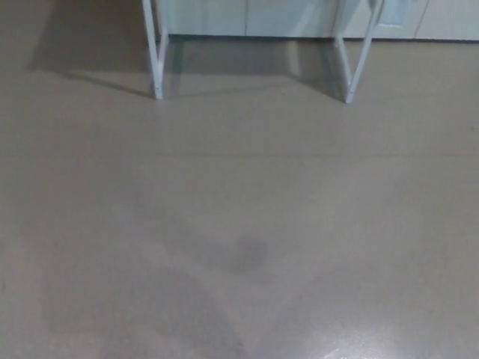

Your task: The robot walks towards a file tray kept in the middle of a desk and uses its right hand to grab a tray and pulls it out towards itself

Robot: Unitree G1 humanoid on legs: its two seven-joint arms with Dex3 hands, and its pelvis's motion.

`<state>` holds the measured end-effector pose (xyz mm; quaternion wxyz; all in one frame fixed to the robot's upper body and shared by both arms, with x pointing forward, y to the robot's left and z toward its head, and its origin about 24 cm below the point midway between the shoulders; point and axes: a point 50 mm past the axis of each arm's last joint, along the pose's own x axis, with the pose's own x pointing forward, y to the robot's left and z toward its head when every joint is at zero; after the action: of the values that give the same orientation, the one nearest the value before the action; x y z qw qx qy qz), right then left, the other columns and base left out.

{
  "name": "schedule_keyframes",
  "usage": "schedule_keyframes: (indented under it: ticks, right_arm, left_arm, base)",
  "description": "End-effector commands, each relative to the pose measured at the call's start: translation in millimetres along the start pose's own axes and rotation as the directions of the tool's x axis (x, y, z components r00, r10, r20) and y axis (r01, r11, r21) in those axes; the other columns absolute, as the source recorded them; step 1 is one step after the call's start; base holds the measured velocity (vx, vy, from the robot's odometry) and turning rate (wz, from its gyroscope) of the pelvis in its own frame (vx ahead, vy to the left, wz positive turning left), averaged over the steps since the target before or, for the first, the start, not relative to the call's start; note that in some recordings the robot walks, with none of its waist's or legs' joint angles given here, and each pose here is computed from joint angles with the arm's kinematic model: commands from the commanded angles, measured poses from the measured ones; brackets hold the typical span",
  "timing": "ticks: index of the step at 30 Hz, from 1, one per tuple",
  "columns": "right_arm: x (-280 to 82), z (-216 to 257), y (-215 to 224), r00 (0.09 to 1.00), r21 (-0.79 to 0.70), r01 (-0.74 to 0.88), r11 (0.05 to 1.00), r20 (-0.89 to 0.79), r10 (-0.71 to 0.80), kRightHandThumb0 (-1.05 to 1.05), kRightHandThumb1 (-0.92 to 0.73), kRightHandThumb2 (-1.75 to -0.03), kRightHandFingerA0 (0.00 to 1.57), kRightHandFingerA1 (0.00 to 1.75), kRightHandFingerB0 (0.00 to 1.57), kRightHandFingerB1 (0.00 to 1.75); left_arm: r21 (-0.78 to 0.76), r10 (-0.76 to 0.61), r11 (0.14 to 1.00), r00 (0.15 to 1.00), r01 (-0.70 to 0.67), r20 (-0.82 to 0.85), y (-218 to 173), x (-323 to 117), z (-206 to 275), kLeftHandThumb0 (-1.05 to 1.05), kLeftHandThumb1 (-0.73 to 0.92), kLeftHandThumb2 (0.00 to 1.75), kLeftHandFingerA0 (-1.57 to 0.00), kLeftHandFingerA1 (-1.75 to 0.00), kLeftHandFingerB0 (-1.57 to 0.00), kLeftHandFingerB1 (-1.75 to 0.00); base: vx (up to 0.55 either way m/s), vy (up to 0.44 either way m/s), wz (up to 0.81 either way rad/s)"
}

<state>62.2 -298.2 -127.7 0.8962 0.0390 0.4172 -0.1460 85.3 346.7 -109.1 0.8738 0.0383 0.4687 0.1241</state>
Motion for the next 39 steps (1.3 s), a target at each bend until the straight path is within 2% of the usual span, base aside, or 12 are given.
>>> schedule_keyframes:
  ticks: [1,7,17,24,25,26,27,32,34,39]
  right_arm:
    - [-1.4,0.5,-4.3,1.0,0.006,0.014,1.0,0.027,-0.014,-0.18,-0.5,-0.54,0.56,0.55,0.32,0.4]
    - [-3.1,-2.1,-5.7,0.999,-0.012,0.033,0.999,0.02,-0.033,-0.19,-0.51,-0.54,0.65,0.56,0.36,0.41]
    - [-1.3,-0.2,-2.7,1.0,-0.026,0.013,1.0,0.028,-0.012,-0.21,-0.53,-0.55,0.59,0.54,0.33,0.4]
    - [-1.6,-1.9,-2.5,1.0,-0.019,0.008,1.0,0.017,-0.007,-0.21,-0.52,-0.55,0.61,0.56,0.33,0.4]
    - [-1.4,-2.8,-3.1,1.0,-0.021,0.012,1.0,0.011,-0.012,-0.21,-0.52,-0.55,0.62,0.55,0.34,0.4]
    - [-1.4,-3.4,-3.2,1.0,-0.026,0.022,0.999,0.007,-0.022,-0.22,-0.51,-0.55,0.64,0.55,0.35,0.4]
    - [-1.3,-4.5,-2.9,1.0,-0.025,0.025,0.999,0.002,-0.025,-0.22,-0.52,-0.55,0.61,0.54,0.34,0.4]
    - [-2.8,-5.8,-3.0,1.0,-0.018,0.001,1.0,0.004,-0.001,-0.22,-0.54,-0.55,0.6,0.54,0.31,0.39]
    - [-2.3,-6.6,-3.5,1.0,-0.017,0.008,1.0,-0.002,-0.008,-0.22,-0.51,-0.54,0.64,0.54,0.32,0.4]
    - [-3.8,-6.5,-1.3,1.0,-0.046,0.004,0.999,0.009,-0.004,-0.26,-0.53,-0.56,0.6,0.55,0.32,0.41]
  left_arm:
    - [0.043,0.026,0.999,0.998,-0.028,0.053,8.7,-0.7,12.3,-0.24,0.25,0.91,-0.25,-0.55,-0.18,-0.51]
    - [0.056,0.007,0.998,0.999,-0.01,0.049,8.0,-1.3,10.7,-0.25,0.25,0.91,-0.24,-0.55,-0.18,-0.51]
    - [0.055,0.01,0.998,0.998,-0.013,0.056,7.6,0.1,14.3,-0.22,0.23,0.9,-0.25,-0.55,-0.19,-0.51]
    - [0.079,0.013,0.997,0.998,-0.018,0.059,8.4,-0.8,13.6,-0.25,0.24,0.9,-0.27,-0.56,-0.19,-0.52]
    - [0.07,0.009,0.997,0.998,-0.013,0.06,8.4,-1.1,13.0,-0.27,0.29,0.8,-0.4,-0.4,-0.3,-0.34]
    - [0.068,0.009,0.998,0.998,-0.013,0.058,8.5,-1.0,12.9,-0.26,0.28,0.81,-0.39,-0.4,-0.31,-0.34]
    - [0.067,0.01,0.998,0.998,-0.014,0.058,8.7,-0.9,13.3,-0.22,0.25,0.91,-0.28,-0.57,-0.2,-0.53]
    - [0.067,0.017,0.998,0.998,-0.02,0.054,7.7,0.0,14.2,-0.19,0.25,0.92,-0.29,-0.57,-0.22,-0.53]
    - [0.078,0.016,0.997,0.999,-0.02,0.052,8.0,0.0,14.3,-0.2,0.23,0.91,-0.3,-0.57,-0.22,-0.53]
    - [0.096,0.015,0.995,0.999,-0.019,0.048,8.6,-0.3,13.5,-0.21,0.26,0.91,-0.27,-0.56,-0.21,-0.53]
  base:
    - [0.08,0.659,-0.05]
    - [0.22,0.159,-0.04]
    - [0.27,-0.158,0.16]
    - [0.28,-0.136,0.12]
    - [0.26,-0.019,-0.07]
    - [0.29,-0.002,-0.16]
    - [0.28,0.027,-0.2]
    - [0.35,0.118,0.0]
    - [0.38,0.135,-0.4]
    - [0.27,0.104,0.05]
